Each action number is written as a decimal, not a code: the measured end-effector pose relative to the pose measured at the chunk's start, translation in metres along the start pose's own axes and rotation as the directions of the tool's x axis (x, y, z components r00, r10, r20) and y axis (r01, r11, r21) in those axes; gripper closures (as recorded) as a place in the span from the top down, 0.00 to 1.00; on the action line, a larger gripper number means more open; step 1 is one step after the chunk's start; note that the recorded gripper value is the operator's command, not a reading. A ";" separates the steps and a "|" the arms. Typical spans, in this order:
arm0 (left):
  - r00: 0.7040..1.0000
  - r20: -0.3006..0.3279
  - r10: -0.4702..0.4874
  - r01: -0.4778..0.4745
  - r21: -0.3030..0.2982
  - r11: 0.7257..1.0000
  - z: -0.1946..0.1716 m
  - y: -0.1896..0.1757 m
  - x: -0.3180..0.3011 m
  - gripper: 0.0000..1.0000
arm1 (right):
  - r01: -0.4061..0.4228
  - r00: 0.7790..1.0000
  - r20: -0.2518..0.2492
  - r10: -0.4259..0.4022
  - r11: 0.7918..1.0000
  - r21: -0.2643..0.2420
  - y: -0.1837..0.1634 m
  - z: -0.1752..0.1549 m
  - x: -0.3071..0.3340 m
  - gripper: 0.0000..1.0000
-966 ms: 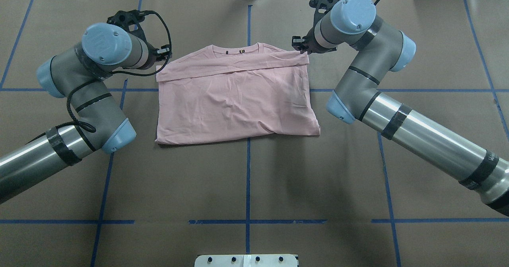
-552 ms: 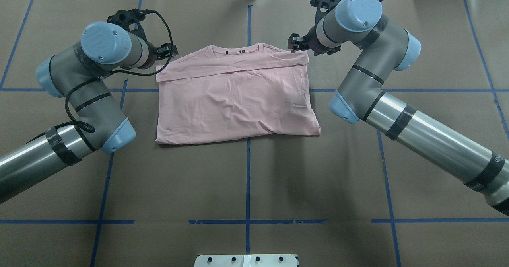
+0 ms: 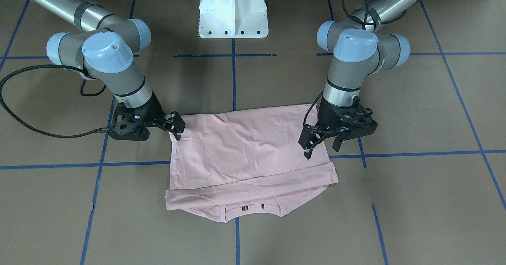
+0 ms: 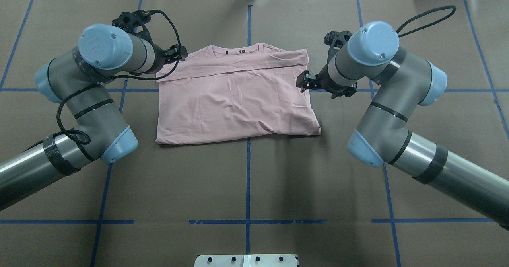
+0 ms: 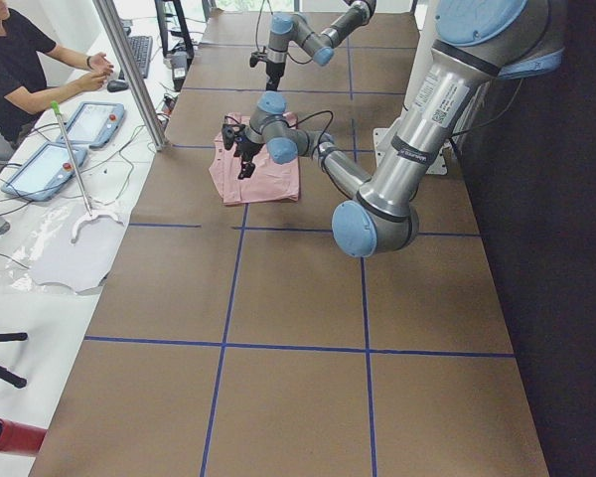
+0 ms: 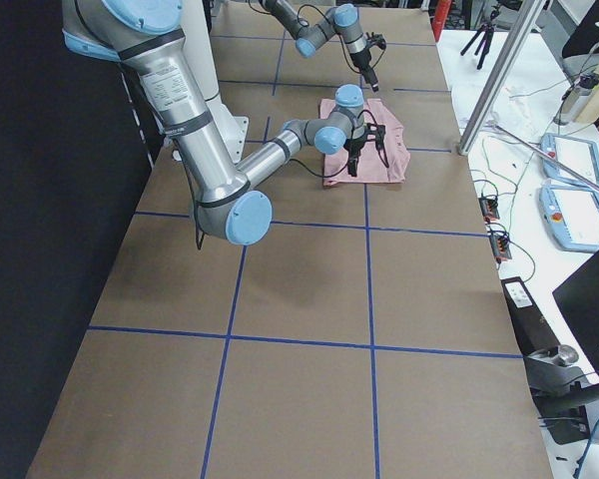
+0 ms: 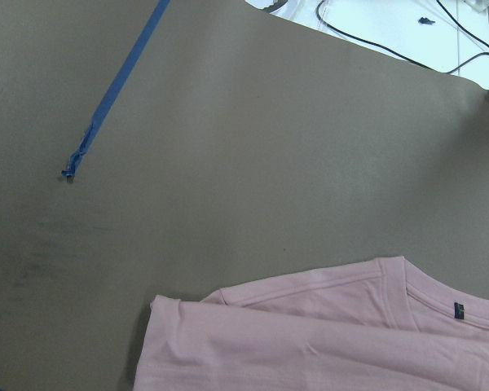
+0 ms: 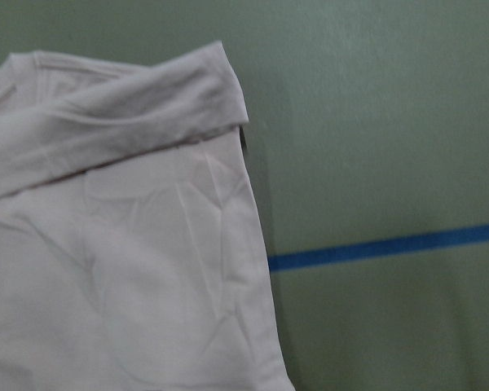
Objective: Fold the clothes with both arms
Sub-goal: 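Move the right gripper to the folded shirt's near corner and grasp, then drag the folded shirt toward the robot with the right gripper while the left gripper approaches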
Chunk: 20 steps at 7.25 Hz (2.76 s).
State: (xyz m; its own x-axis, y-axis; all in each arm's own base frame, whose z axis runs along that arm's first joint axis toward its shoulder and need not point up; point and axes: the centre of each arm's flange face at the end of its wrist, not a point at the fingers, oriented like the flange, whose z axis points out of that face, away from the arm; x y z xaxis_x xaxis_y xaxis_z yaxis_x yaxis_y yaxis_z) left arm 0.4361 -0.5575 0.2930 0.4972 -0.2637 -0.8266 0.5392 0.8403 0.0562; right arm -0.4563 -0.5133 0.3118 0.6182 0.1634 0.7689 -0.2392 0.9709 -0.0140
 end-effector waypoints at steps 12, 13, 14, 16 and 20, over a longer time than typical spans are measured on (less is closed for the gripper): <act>1.000 -0.002 -0.002 0.002 -0.006 1.000 0.000 0.007 0.000 1.00 | 0.037 0.995 -0.093 -0.043 0.997 -0.064 0.055 0.054 0.000 0.00; 1.000 -0.003 -0.002 0.002 -0.005 1.000 0.000 0.007 0.000 1.00 | 0.038 0.995 -0.090 -0.044 0.997 -0.068 0.056 0.053 -0.001 0.00; 1.000 -0.003 -0.001 0.001 -0.005 1.000 0.000 0.007 0.000 1.00 | 0.038 0.995 -0.084 -0.044 0.997 -0.072 0.057 0.051 -0.002 0.00; 1.000 -0.005 -0.001 0.001 -0.005 1.000 -0.001 0.006 0.001 1.00 | 0.039 0.997 -0.063 -0.044 0.996 -0.080 0.058 0.038 0.002 0.00; 1.000 -0.020 -0.002 0.002 -0.002 1.000 -0.008 0.007 0.006 1.00 | 0.056 0.997 -0.035 -0.063 0.983 -0.175 0.135 -0.030 0.109 0.00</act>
State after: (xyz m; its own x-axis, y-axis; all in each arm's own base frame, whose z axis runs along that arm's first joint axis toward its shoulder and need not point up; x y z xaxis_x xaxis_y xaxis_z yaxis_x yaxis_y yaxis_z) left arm 0.4377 -0.5495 0.2838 0.4822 -0.2555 -0.8380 0.5384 0.8410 0.0534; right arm -0.3986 -0.3593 0.3740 0.6579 0.1075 0.7454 -0.0692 0.9942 -0.0823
